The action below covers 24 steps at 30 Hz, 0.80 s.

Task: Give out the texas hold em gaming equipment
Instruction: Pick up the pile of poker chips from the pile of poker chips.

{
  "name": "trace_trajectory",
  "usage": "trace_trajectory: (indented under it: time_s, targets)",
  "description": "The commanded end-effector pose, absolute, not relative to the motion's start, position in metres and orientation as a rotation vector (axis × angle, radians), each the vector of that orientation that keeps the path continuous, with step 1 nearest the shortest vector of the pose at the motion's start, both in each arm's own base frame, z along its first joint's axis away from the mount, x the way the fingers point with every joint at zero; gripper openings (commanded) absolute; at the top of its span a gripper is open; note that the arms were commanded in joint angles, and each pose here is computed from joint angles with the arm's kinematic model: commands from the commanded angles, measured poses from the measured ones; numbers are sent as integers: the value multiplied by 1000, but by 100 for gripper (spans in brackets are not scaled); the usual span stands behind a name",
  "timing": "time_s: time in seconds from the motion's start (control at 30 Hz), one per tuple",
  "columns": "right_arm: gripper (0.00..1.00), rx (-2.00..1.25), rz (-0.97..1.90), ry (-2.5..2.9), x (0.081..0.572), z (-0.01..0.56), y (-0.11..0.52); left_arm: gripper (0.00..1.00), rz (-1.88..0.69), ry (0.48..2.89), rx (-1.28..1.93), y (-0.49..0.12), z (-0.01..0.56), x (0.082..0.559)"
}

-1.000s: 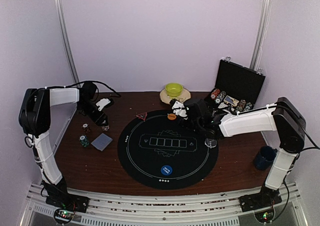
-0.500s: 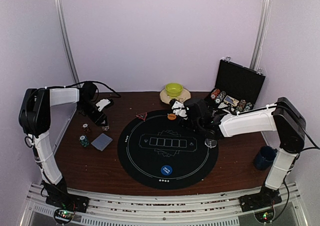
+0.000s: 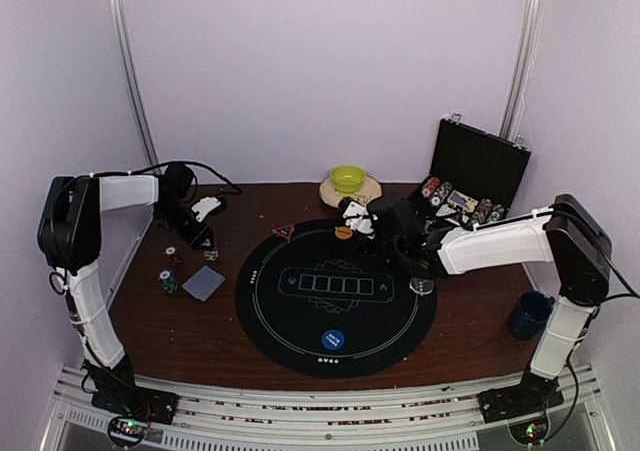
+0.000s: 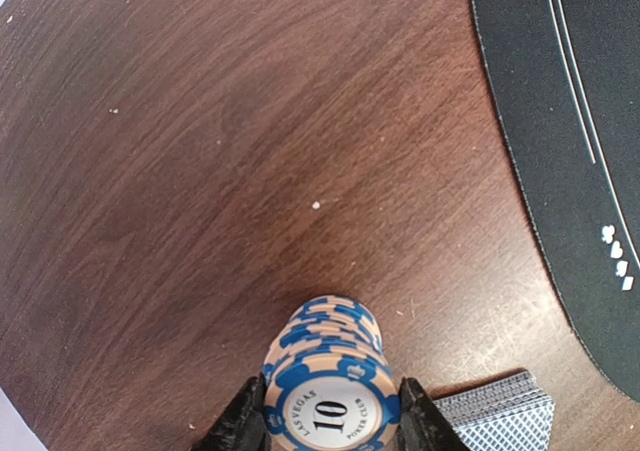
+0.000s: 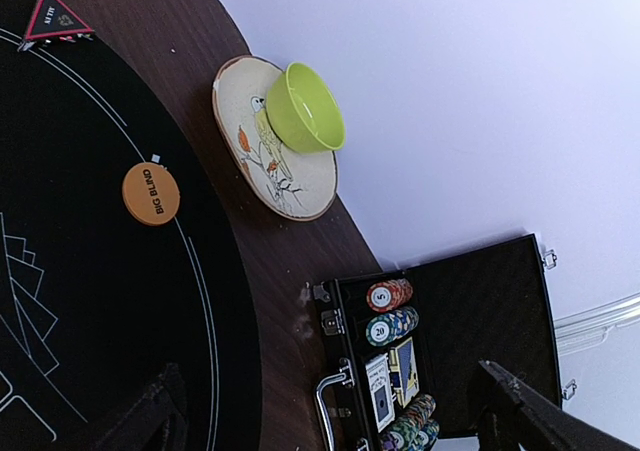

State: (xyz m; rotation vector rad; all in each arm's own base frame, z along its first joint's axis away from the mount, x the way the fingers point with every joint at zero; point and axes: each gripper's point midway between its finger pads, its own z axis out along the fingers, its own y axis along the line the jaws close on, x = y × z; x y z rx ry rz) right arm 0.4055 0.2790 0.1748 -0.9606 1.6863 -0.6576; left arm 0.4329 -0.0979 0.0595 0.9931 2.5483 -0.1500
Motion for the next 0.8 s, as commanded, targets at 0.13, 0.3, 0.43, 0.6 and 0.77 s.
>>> trace_trajectory:
  time_s: [0.13,0.3,0.43,0.6,0.77]
  targets:
    - [100,-930,-670,1674,403,185,275,25,-66,2426,928,-93,108,453]
    - [100,-922,-665,1672,402,188,274,25,-76,2358,935,-97,133,450]
    - [100,-911,-627,1693,406,192,270,25,-85,2323,997,-108,144,440]
    - [100,-866,-576,1756,422,207,240,25,-88,2216,1193,-161,159,412]
    - [100,-843,-475,1814,433,225,197,25,-176,2042,1476,-241,163,356]
